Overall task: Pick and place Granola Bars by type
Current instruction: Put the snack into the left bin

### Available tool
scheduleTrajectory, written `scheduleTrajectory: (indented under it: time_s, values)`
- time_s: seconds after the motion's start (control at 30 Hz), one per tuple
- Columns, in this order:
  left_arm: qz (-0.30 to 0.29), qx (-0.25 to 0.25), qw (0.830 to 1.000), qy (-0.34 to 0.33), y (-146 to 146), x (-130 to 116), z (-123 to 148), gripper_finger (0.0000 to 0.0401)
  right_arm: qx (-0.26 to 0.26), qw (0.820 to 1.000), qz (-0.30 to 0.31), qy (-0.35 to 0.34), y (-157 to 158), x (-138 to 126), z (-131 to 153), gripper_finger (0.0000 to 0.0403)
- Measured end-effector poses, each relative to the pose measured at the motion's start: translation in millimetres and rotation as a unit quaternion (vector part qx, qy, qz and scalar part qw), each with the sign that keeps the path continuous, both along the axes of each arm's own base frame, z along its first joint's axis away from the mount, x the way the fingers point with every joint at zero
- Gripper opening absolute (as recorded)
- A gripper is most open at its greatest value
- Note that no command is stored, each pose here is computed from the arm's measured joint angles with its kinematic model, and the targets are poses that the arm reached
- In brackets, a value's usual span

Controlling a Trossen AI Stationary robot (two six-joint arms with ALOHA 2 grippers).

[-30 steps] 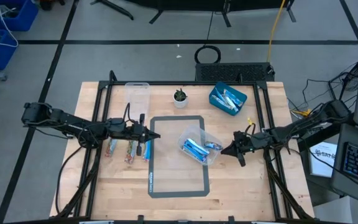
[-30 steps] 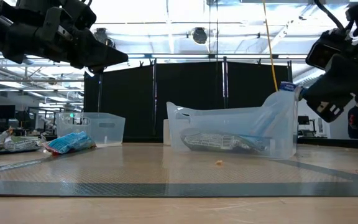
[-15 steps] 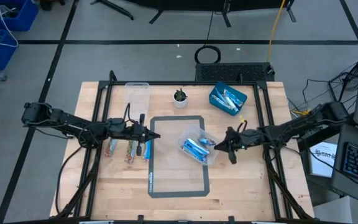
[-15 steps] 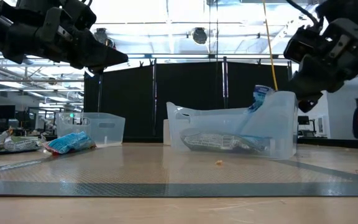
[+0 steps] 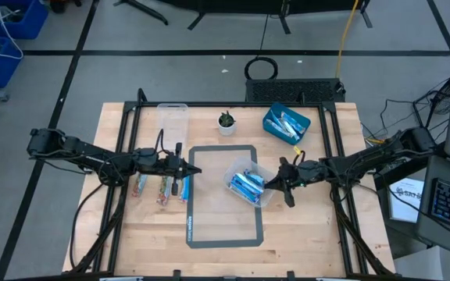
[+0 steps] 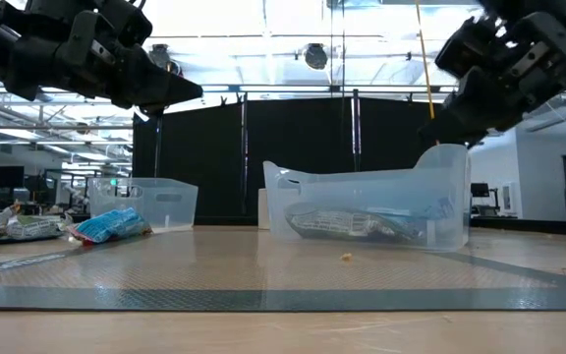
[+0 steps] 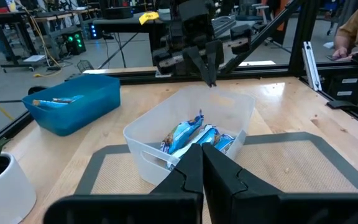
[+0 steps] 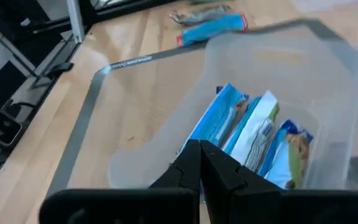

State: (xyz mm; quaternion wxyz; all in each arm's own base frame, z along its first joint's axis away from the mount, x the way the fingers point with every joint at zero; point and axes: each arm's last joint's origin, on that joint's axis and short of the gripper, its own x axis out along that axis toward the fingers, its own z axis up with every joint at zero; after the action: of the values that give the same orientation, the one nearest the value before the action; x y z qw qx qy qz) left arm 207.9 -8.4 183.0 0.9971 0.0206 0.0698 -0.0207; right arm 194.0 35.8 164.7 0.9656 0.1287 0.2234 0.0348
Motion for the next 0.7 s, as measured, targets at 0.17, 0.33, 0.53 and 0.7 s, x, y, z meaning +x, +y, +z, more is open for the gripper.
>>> scheduleTrajectory:
  time_s: [0.17,0.33,0.53,0.7]
  values:
    - [0.000,-0.001,1.000,0.000,0,0,0,0.0008,-0.032,0.999,0.020,-0.020,1,-17,11,0.0000]
    - [0.000,-0.002,1.000,0.002,0,0,0,0.0004,-0.078,0.994,0.035,-0.070,0,-39,11,0.0000]
    - [0.000,-0.002,1.000,0.002,0,0,0,0.0007,-0.090,0.984,0.094,-0.119,-1,-58,0,0.0000]
    - [0.001,-0.006,1.000,0.002,0,0,0,0.0008,-0.087,0.972,0.143,-0.163,-2,-69,-5,0.0000]
